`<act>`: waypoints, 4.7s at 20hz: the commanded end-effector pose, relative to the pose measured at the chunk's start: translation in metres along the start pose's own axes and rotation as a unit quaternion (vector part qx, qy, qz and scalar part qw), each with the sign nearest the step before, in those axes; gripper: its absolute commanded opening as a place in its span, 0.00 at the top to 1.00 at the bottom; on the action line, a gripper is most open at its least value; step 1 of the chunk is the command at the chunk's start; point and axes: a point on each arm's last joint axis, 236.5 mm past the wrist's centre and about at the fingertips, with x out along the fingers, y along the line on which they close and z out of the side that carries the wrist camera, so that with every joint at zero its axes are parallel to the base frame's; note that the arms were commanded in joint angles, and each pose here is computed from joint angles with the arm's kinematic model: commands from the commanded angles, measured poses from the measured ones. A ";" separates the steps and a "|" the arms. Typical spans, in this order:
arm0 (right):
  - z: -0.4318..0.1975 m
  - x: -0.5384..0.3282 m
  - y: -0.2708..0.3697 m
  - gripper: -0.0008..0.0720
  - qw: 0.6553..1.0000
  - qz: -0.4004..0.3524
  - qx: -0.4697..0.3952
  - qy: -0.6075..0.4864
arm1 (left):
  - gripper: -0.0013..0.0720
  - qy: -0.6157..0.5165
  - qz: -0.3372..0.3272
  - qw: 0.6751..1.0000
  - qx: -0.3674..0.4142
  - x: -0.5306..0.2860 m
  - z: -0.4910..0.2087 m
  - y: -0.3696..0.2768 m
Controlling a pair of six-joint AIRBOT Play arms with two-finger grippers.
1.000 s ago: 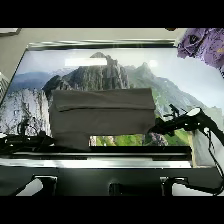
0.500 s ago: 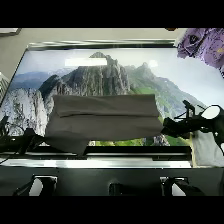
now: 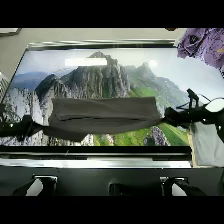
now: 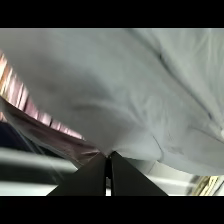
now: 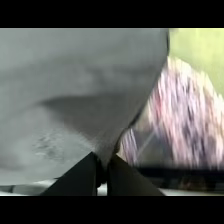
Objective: Fold the clothes and pants, and hang the long-sleeved shirts on hangers.
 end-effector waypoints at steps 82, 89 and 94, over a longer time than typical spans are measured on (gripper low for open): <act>0.048 0.022 0.288 0.94 0.992 0.054 0.057 -0.095 | 0.96 0.054 0.062 0.975 0.207 0.045 0.095 -0.154; 0.000 0.118 0.345 0.94 0.992 0.097 0.072 -0.047 | 0.96 0.027 0.069 0.981 0.180 0.013 0.124 -0.126; -0.025 0.159 0.348 0.94 0.993 0.089 0.074 -0.011 | 0.96 0.027 0.069 0.980 0.186 0.013 0.124 -0.126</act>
